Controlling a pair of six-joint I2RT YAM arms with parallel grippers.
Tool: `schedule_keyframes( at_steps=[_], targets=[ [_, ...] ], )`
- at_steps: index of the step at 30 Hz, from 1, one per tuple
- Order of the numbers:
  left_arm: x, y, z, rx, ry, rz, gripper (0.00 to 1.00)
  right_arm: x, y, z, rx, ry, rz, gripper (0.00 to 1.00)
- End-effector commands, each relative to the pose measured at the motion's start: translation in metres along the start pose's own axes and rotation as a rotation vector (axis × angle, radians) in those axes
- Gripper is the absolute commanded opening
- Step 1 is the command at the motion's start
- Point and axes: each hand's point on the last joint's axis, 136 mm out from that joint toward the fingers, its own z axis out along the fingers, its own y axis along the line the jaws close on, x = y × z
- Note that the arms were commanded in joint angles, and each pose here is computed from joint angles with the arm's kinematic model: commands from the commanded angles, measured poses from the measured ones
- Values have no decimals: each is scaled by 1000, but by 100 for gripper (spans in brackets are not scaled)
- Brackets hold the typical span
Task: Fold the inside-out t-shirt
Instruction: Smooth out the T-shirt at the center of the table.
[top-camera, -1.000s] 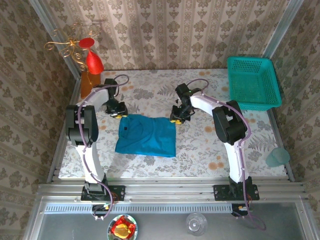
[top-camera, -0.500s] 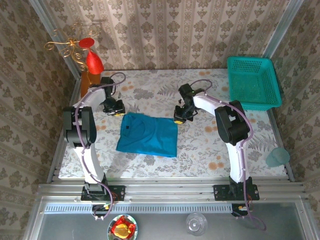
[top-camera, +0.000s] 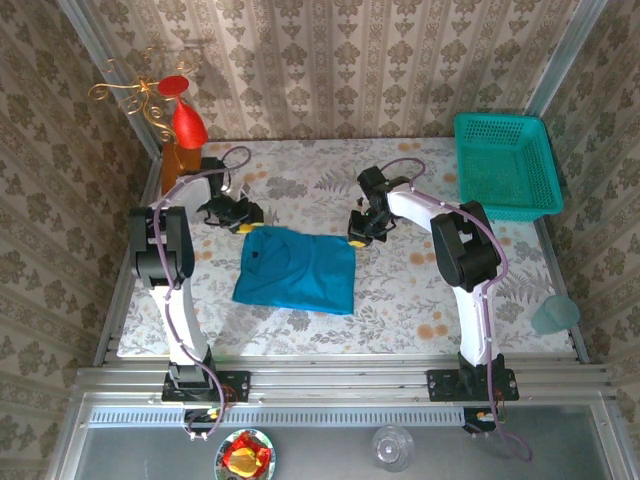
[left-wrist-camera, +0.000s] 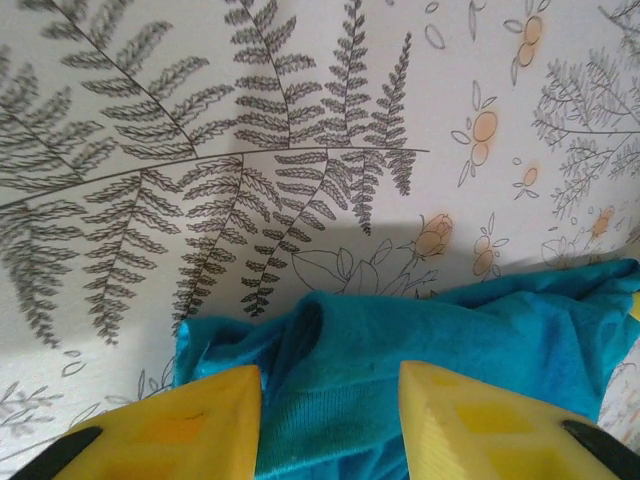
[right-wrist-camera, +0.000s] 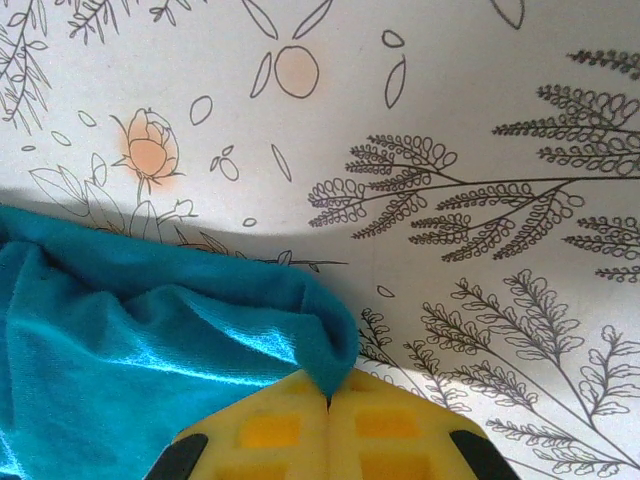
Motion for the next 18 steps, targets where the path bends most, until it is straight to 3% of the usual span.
schedule_keyframes(
  at_steps=[1,5,13,18],
  targets=[
    [2,-5,3,53,16,8,42,-1,-1,-16,21,-23,-17,0],
    [5,-3,6,55,33,10,36,0,-1,-16,23,-23,-14,0],
    [0,8,-7,-54,-12,41,3,1,-4,-18,35,-31,-12,0],
    [-6,24,-22,-194,-46,53,0,4,-19,-24,94,-48,-2,0]
  ],
)
